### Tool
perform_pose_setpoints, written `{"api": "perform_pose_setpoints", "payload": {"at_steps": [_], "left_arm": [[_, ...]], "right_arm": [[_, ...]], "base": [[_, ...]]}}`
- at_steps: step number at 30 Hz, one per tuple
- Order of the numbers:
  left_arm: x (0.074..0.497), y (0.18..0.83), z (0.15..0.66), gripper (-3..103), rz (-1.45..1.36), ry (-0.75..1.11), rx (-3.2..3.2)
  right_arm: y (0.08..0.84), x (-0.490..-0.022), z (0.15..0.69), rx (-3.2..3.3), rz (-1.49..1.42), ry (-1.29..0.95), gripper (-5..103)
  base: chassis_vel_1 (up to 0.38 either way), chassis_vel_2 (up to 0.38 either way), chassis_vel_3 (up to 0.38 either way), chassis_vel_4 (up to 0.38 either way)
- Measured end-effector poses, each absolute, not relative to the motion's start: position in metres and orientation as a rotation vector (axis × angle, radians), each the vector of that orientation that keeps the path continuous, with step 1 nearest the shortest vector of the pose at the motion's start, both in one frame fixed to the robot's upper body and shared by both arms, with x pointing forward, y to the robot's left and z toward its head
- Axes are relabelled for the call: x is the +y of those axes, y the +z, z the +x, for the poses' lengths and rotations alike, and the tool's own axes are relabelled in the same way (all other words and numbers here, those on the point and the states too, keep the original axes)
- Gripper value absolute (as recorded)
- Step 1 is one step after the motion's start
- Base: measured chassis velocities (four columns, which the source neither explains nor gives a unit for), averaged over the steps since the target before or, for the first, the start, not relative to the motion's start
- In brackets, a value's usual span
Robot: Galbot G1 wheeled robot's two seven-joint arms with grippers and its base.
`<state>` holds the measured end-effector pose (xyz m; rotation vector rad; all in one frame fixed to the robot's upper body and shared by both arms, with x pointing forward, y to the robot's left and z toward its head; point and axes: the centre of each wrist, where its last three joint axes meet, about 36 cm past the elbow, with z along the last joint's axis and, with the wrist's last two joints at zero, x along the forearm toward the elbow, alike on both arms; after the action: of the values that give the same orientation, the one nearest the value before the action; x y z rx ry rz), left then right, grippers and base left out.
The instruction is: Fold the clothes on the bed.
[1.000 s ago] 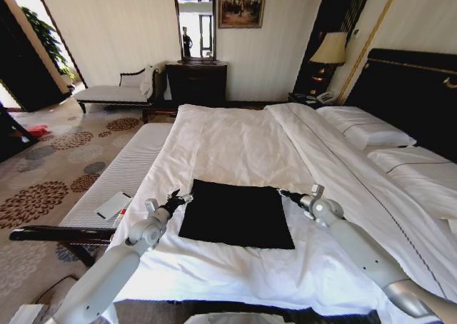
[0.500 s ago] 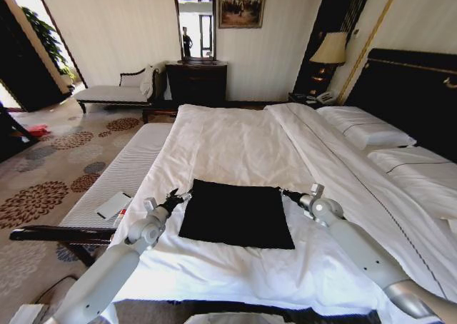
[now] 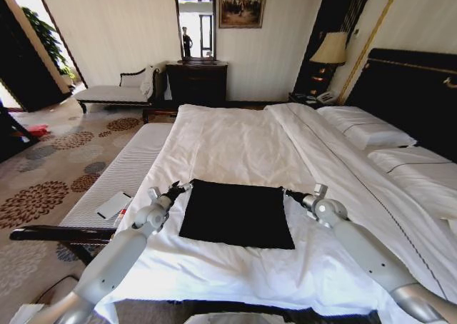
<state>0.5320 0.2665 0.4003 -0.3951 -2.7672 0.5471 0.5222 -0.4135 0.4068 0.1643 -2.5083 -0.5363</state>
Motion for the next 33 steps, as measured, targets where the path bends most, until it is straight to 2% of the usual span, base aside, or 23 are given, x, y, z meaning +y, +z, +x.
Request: {"api": "perform_pose_setpoints", "payload": {"at_steps": [4,5,10,21,22,23,26,27,29,30,33], "left_arm": [[0.259,0.394,0.551,100,-0.379,0.552,-2.748],[0.257,0.390,0.556,103,-0.374,0.547,-2.740],[0.254,0.376,0.565,99,-0.352,0.535,-2.697],[0.236,0.373,0.576,97,-0.326,0.581,-2.597],[0.235,0.373,0.578,93,-0.316,0.576,-2.592],[0.235,0.373,0.578,93,-0.316,0.576,-2.592],[0.234,0.373,0.582,76,-0.293,0.563,-2.580],[0.233,0.373,0.583,76,-0.292,0.565,-2.579],[0.232,0.373,0.584,66,-0.294,0.568,-2.577],[0.232,0.373,0.584,66,-0.294,0.568,-2.577],[0.230,0.373,0.584,49,-0.298,0.571,-2.575]], "right_arm": [[0.406,-0.412,0.523,-2.507,0.163,-0.536,0],[0.405,-0.412,0.523,-2.507,0.162,-0.536,0],[0.406,-0.412,0.523,-2.508,0.160,-0.535,0],[0.404,-0.409,0.524,-2.503,0.158,-0.525,0],[0.404,-0.408,0.524,-2.503,0.157,-0.524,0],[0.404,-0.408,0.524,-2.503,0.157,-0.524,0],[0.404,-0.407,0.523,-2.501,0.159,-0.520,0],[0.403,-0.406,0.522,-2.498,0.160,-0.518,0],[0.402,-0.405,0.522,-2.496,0.160,-0.516,0],[0.402,-0.405,0.522,-2.496,0.160,-0.516,0],[0.401,-0.404,0.522,-2.494,0.162,-0.514,0]], "base": [[0.000,0.000,0.000,0.000],[0.000,0.000,0.000,0.000],[0.000,0.000,0.000,0.000],[0.000,0.000,0.000,0.000],[0.000,0.000,0.000,0.000],[0.000,0.000,0.000,0.000],[0.000,0.000,0.000,0.000],[0.000,0.000,0.000,0.000],[0.000,0.000,0.000,0.000],[0.000,0.000,0.000,0.000],[0.000,0.000,0.000,0.000]]}}
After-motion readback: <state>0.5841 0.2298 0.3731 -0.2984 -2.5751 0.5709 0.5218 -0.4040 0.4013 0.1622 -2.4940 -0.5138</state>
